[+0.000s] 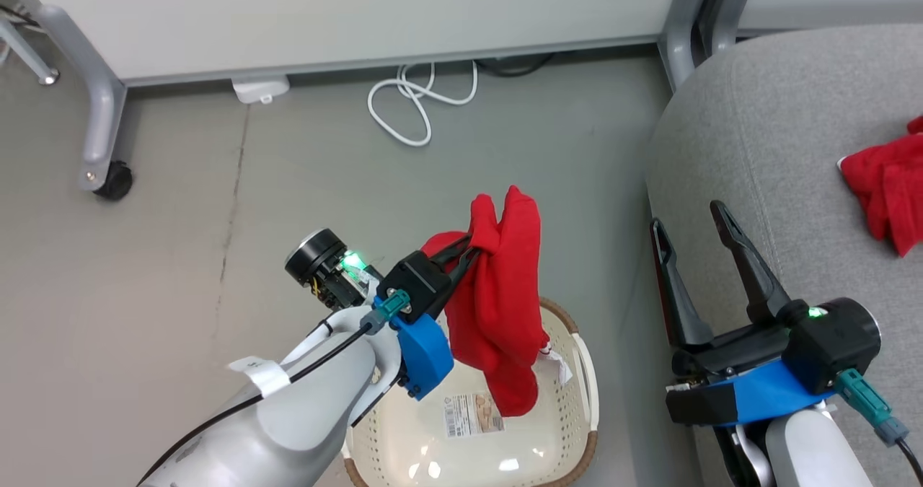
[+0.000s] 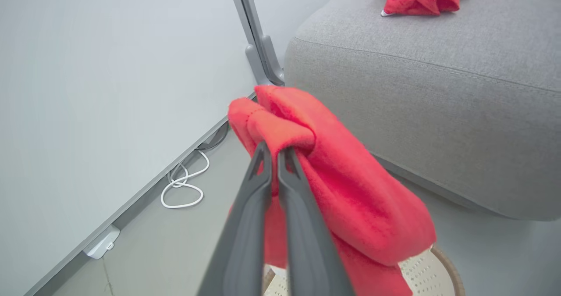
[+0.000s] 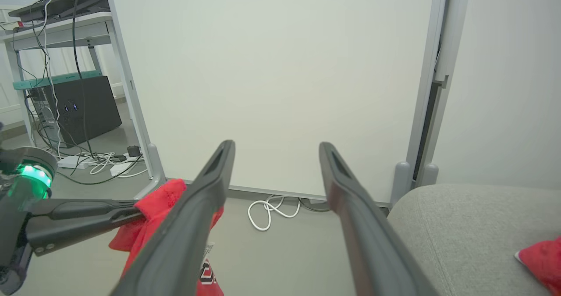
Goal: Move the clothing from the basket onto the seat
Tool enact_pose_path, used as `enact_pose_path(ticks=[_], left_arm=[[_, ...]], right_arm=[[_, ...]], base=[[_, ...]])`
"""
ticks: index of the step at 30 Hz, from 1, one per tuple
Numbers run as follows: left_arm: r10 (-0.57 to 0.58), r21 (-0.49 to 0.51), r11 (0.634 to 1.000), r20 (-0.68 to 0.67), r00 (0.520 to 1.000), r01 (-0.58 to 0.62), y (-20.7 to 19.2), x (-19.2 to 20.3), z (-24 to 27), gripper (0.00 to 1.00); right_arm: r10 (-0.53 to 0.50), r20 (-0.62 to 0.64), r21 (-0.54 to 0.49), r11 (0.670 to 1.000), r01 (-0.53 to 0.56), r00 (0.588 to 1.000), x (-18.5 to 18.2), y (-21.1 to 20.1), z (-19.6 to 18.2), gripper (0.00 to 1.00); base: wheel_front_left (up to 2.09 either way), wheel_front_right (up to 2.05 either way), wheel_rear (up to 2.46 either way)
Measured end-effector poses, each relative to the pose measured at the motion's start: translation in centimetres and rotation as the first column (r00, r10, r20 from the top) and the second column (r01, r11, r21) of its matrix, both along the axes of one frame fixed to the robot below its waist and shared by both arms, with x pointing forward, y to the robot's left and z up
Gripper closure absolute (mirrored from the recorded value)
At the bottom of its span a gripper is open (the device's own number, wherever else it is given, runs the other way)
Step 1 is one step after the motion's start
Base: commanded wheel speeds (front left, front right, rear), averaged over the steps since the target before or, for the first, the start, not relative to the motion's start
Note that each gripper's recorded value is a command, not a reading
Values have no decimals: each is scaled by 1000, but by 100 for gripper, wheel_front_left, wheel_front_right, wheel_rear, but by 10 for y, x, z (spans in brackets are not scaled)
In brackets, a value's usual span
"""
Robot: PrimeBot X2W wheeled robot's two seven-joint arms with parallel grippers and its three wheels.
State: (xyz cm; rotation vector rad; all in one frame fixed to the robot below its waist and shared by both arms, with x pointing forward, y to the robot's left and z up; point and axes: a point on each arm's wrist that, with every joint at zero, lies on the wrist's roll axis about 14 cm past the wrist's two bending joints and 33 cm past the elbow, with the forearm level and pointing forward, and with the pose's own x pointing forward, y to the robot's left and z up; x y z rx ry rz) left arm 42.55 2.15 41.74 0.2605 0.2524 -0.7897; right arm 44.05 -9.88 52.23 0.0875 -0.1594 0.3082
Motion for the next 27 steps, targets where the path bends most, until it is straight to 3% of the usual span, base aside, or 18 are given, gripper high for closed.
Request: enact_pose_path(ticks=[8, 14, 27], left_arm=[[81, -168, 984, 173, 982, -52, -2, 10, 78, 100], [154, -282, 957, 313, 937, -63, 4, 12, 143, 100], [163, -330, 944, 450, 878, -6, 1, 6, 201, 100]], right_arm=[[-6, 25, 9, 1000, 6, 1000, -18, -3, 14, 0], [-14, 36, 21, 1000, 13, 999, -33, -5, 22, 0], [0, 62, 35, 999, -2, 998, -48, 0, 33, 0]], base=[[0, 0, 0], [0, 0, 0], [0, 0, 0]])
